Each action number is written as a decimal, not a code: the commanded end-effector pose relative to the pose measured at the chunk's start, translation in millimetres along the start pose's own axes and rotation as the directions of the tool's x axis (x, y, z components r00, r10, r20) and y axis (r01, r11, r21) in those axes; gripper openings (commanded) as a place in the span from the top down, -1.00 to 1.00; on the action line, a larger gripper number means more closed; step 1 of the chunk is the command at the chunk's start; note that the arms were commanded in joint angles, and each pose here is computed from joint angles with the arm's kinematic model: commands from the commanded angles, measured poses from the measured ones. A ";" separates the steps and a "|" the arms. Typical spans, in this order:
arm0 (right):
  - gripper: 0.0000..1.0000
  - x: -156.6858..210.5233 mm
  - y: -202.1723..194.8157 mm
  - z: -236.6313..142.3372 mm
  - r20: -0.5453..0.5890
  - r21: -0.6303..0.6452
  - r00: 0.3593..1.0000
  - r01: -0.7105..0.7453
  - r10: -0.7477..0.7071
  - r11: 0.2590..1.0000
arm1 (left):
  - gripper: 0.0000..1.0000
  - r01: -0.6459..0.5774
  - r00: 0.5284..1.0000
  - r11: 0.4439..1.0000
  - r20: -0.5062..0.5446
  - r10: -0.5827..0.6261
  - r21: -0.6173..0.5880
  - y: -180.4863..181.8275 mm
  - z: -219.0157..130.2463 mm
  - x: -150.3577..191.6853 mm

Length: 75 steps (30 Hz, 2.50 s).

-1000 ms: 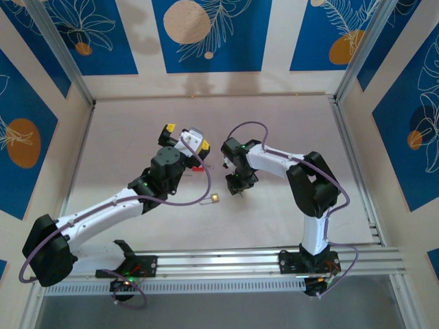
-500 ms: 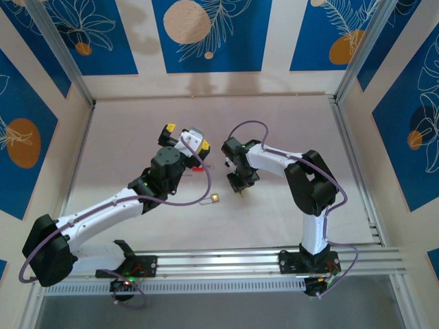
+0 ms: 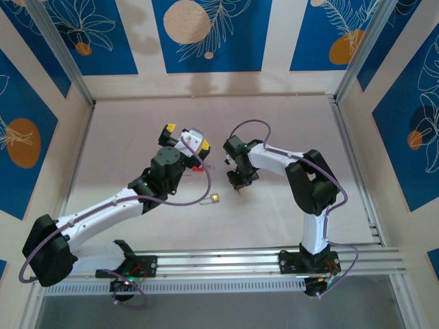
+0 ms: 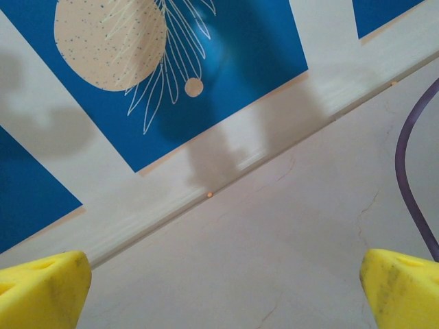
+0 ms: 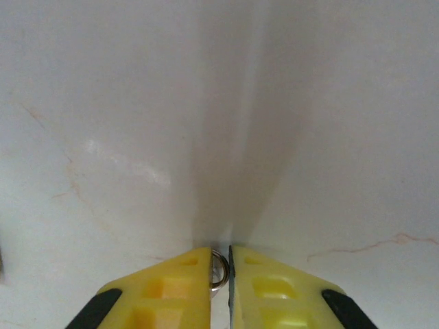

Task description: Unlock with the key

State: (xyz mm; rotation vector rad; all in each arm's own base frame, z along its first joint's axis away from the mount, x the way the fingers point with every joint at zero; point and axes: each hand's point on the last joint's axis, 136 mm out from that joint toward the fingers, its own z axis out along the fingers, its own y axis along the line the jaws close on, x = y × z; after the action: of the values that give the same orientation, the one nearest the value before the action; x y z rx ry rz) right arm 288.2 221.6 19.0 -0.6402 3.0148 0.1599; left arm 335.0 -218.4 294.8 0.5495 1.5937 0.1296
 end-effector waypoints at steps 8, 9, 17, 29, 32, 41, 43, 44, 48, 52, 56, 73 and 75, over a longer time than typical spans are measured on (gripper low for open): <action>0.90 -2.0 -0.8 -16.8 0.066 -0.003 0.998 -0.019 0.019 1.000 | -1.00 -0.002 1.000 1.000 0.006 0.002 0.005 0.6 2.0 -1.5; 0.91 -2.3 -0.3 -17.9 0.073 -0.005 0.997 -0.019 0.020 1.000 | -1.00 -0.001 1.000 1.000 0.006 0.001 0.004 1.1 2.1 -1.9; 0.97 -5.2 0.5 -24.4 0.108 -0.012 0.994 -0.028 0.029 1.000 | -1.00 -0.001 1.000 1.000 0.004 0.001 0.007 0.1 2.3 -1.2; 1.00 -10.5 -2.8 -50.1 0.196 0.011 0.979 -0.051 0.048 0.999 | -1.00 0.009 1.000 1.000 0.014 -0.009 0.000 -0.1 3.2 0.1; 1.00 -12.8 -2.3 -60.0 0.223 0.005 0.973 -0.057 0.054 0.998 | -1.00 0.006 1.000 1.000 0.017 -0.007 0.008 -2.9 3.7 1.7; 1.00 -19.6 1.0 -96.3 0.293 -0.009 0.955 -0.052 0.052 0.999 | -0.98 0.001 0.983 0.968 0.178 -0.047 0.252 -50.6 -10.0 1.4; 1.00 -21.5 1.5 -105.1 0.308 -0.009 0.950 -0.047 0.048 0.999 | -0.98 -0.021 0.979 0.942 0.198 -0.048 0.334 -68.8 -14.0 6.2; 1.00 -22.7 1.1 -109.8 0.318 -0.006 0.947 -0.049 0.049 0.999 | -1.00 -0.026 0.978 0.927 0.201 -0.054 0.374 -77.1 -15.7 8.6; 1.00 -27.7 0.0 -127.2 0.362 -0.008 0.931 -0.056 0.055 0.998 | -1.00 -0.037 0.985 0.859 0.162 -0.054 0.510 -107.1 -21.0 23.0; 1.00 -33.4 -0.7 -141.8 0.391 -0.018 0.918 -0.061 0.063 0.998 | -0.92 -0.023 0.988 0.832 0.139 -0.066 0.555 -119.8 -21.8 34.3; 1.00 -37.8 4.1 -156.4 0.419 -0.039 0.906 -0.047 0.059 0.998 | -0.83 -0.013 0.991 0.791 0.114 -0.072 0.611 -134.4 -24.1 42.1; 1.00 -31.1 33.4 -217.7 0.532 -0.195 0.841 0.011 0.096 0.981 | -0.82 -0.083 0.975 0.722 0.207 -0.084 0.687 -164.2 -42.3 46.4; 1.00 -27.5 38.3 -222.0 0.539 -0.211 0.837 0.021 0.099 0.977 | -0.69 -0.051 0.974 0.725 0.194 -0.115 0.687 -161.8 -38.5 45.1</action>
State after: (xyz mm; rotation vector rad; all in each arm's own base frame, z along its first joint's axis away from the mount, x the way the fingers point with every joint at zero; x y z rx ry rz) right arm 302.5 233.8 223.2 -0.4447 2.5041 0.4670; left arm 253.8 -327.3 179.2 1.1342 1.4336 -0.5039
